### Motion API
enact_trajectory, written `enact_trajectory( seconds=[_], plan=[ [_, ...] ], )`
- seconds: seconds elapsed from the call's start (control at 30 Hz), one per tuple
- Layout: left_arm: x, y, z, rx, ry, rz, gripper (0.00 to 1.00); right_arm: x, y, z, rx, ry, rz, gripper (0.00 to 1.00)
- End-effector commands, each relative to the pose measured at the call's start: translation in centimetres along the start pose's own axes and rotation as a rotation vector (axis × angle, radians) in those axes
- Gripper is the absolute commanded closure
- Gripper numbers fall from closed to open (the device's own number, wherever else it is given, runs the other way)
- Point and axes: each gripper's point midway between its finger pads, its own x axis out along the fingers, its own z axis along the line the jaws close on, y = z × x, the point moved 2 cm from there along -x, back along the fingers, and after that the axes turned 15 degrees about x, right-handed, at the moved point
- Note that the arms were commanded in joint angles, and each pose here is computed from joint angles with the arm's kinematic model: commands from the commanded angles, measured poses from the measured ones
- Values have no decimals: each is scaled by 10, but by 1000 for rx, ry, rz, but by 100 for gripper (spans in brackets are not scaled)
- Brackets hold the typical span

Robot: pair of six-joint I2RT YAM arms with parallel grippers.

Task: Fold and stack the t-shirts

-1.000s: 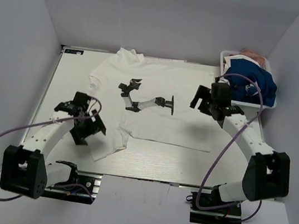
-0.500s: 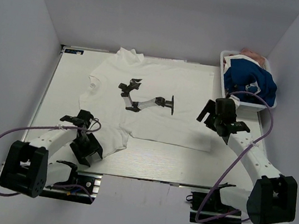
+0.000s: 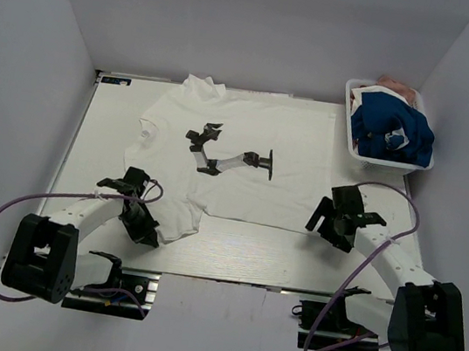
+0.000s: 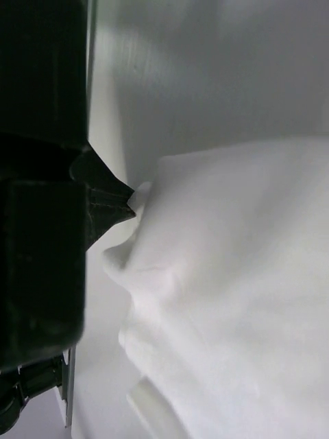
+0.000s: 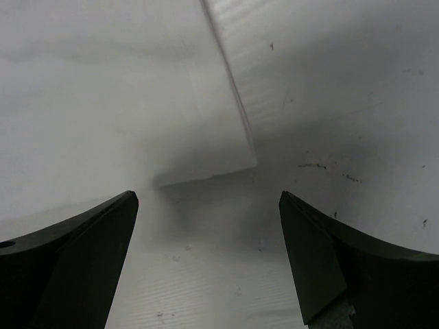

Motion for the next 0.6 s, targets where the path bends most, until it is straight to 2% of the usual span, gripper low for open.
enact_trajectory(
  seconds=[0.0,0.07,0.17,0.27,0.37,0.4,0.43,0.47,0.5,0.57],
  plan=[
    [-9,-28,-18,65,80,-154,100,7,9,3,27,-13,46,10],
    [-19,-37,-28,90,120,-199,100,10,1,12,38,-35,25,12],
    [-36,-51,-40,139,159,-270,100,21,-5,19,50,-42,15,24],
    [-44,-61,-46,160,168,-311,100,28,-6,19,48,-19,18,26],
    [-57,-74,-60,193,208,-366,100,37,-7,20,37,0,21,44],
    [-58,-77,-62,193,207,-365,100,38,-7,19,35,7,27,58],
    [-64,-84,-68,207,219,-387,100,35,-11,23,34,5,23,66],
    [-68,-88,-72,211,230,-405,100,32,-14,26,34,-2,21,79],
    [-72,-92,-75,213,236,-415,100,28,-15,28,31,-12,16,88],
    [-80,-100,-83,231,259,-458,100,21,-20,31,27,-21,1,98]
  ],
)
